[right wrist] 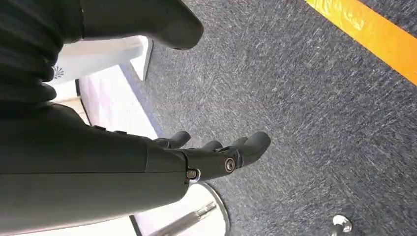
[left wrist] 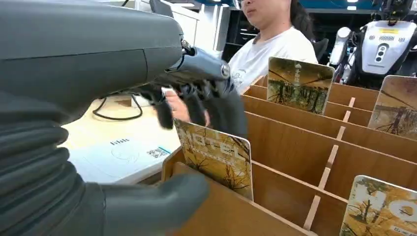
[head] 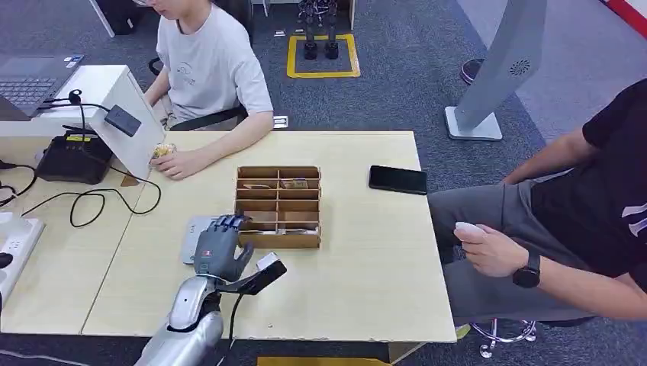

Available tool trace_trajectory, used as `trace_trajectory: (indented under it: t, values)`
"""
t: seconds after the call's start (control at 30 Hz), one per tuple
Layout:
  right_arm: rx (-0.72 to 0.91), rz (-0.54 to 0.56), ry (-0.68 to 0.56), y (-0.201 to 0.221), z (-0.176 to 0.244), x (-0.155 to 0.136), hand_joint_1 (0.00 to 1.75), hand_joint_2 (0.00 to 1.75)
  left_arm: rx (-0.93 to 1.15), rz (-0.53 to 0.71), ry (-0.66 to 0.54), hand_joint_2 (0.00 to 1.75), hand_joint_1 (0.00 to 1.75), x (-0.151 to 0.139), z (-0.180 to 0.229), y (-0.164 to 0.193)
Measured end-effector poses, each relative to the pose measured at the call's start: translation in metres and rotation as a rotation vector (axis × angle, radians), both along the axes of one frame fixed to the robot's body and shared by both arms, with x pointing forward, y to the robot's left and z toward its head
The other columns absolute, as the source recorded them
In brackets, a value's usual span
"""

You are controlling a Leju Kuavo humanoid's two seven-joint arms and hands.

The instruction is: Pass the card to the sensor for recognition and then transmit it.

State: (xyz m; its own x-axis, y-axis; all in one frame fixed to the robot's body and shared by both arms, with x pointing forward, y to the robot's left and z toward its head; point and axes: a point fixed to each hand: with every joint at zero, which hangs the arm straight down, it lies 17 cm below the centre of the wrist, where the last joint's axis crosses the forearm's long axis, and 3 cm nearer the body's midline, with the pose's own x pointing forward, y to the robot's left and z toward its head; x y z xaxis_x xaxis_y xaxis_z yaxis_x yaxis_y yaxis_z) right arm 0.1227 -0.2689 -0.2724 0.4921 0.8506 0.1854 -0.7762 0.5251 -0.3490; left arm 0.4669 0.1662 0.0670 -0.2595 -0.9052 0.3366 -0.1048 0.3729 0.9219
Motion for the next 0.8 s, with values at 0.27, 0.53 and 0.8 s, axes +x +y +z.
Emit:
trace_trajectory:
  t: [0.27, 0.53, 0.8]
  values:
    - [-0.001, -0.001, 0.001, 0.000, 0.000, 0.000, 0.00, 1.75, -0.010, -0.005, -0.002, 1.75, 1.55, 0.001, 0.001, 0.000]
    - [0.002, -0.001, -0.002, 0.000, 0.000, 0.001, 0.00, 1.75, -0.049, -0.011, 0.010, 1.75, 1.75, 0.001, 0.001, 0.000]
    - [0.008, -0.009, -0.002, 0.001, 0.000, -0.002, 0.00, 1.75, -0.160, -0.089, -0.002, 1.75, 1.75, -0.001, 0.027, -0.010]
